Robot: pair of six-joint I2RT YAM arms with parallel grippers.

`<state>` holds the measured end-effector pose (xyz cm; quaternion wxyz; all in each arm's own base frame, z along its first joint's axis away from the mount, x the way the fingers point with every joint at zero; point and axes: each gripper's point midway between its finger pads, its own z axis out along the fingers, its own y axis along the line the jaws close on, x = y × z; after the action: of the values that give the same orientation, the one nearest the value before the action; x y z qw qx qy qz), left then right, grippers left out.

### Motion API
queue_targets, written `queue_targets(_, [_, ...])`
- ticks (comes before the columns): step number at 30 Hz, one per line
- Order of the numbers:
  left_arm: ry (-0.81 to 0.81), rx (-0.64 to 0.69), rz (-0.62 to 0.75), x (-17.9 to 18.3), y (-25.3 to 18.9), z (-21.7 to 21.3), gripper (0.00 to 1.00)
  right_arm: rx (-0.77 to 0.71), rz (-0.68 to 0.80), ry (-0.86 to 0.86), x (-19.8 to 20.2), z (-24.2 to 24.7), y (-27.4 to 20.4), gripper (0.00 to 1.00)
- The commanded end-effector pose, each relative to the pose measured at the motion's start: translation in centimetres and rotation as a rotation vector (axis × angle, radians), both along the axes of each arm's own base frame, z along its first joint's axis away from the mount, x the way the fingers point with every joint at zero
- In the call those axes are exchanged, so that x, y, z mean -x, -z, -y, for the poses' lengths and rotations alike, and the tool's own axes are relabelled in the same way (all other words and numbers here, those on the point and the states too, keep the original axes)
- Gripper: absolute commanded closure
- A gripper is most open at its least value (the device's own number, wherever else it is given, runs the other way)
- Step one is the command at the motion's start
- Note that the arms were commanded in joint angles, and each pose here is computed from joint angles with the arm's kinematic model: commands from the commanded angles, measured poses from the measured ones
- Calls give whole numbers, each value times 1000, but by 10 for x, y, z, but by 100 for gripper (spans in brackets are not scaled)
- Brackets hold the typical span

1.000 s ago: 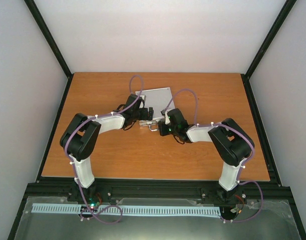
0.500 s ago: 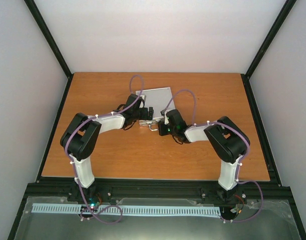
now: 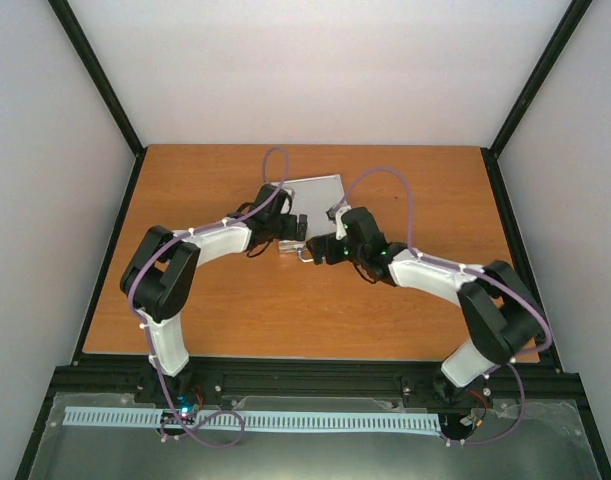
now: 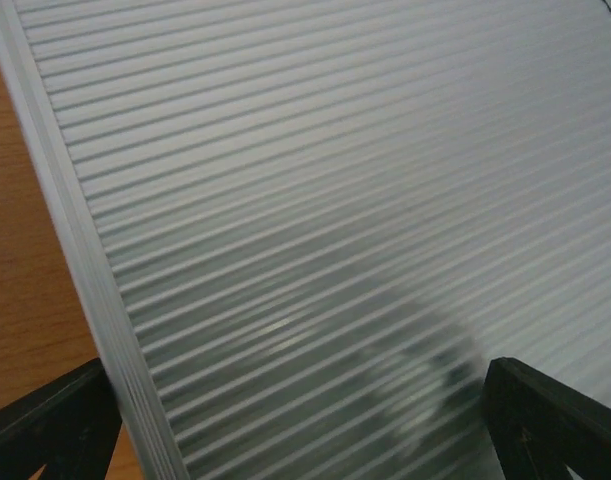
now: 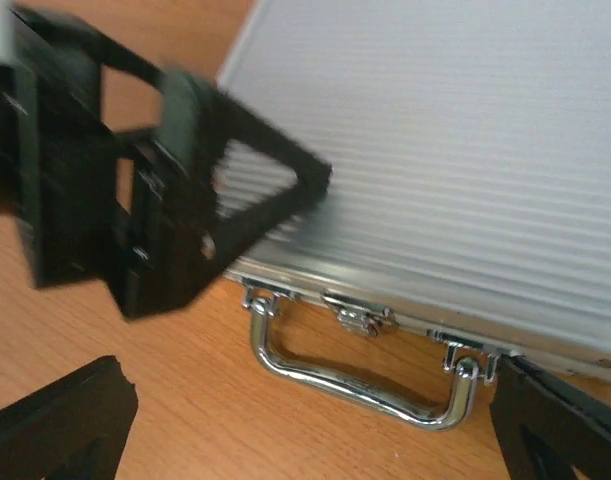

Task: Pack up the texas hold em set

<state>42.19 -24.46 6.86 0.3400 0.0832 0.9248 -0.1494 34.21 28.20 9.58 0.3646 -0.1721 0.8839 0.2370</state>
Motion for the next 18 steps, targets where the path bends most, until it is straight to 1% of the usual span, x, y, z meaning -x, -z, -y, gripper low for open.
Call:
queue_targets(1, [87, -161, -182, 46, 18, -10, 0, 68, 37, 10, 8, 15, -37, 0])
queue_targets(5, [60, -149, -91, 30, -33, -9, 0, 127, 52, 90, 11, 38, -57, 0])
queue_targets(10, [-2, -204, 16, 23, -85, -29, 0, 237, 57, 190, 8, 66, -62, 0])
queue_targets(13, [-32, -191, 45, 25, -101, -42, 0, 279, 53, 236, 3, 75, -63, 0])
queue_targets(18, [-75, -180, 63, 35, -112, -63, 0, 270, 52, 260, 0, 77, -71, 0])
